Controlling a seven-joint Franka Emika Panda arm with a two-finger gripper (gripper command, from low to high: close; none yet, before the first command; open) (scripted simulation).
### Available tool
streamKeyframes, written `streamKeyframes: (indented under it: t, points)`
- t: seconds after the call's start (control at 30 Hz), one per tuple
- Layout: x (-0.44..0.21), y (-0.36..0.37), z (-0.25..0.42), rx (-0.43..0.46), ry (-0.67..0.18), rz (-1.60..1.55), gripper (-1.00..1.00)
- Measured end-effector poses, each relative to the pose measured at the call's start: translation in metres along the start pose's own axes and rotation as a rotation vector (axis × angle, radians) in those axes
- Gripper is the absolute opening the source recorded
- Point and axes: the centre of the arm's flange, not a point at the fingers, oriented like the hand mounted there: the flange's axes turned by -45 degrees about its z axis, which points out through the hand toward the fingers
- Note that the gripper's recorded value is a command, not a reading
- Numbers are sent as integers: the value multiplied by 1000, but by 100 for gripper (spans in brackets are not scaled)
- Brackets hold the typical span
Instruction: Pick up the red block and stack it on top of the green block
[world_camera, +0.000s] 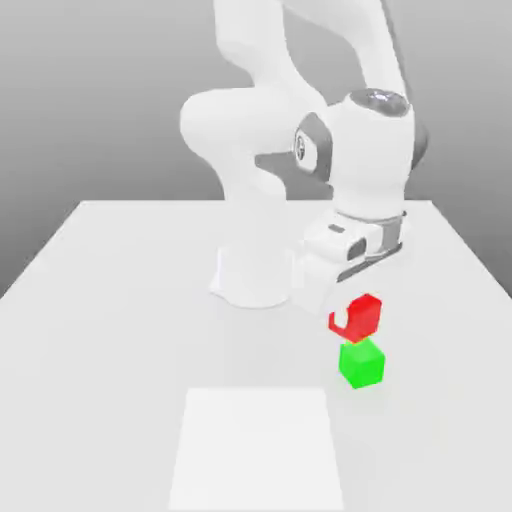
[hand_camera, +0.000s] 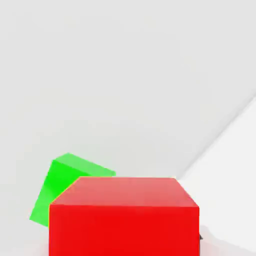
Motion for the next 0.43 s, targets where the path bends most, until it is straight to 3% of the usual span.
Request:
streamKeyframes:
  t: [0.33, 0.37, 0.43]
  points:
    - [-1, -8, 58, -14, -7, -18, -100]
    - [-2, -9, 64, -7, -2, -20, 100]
    - [-2, -9, 64, -7, -2, -20, 100]
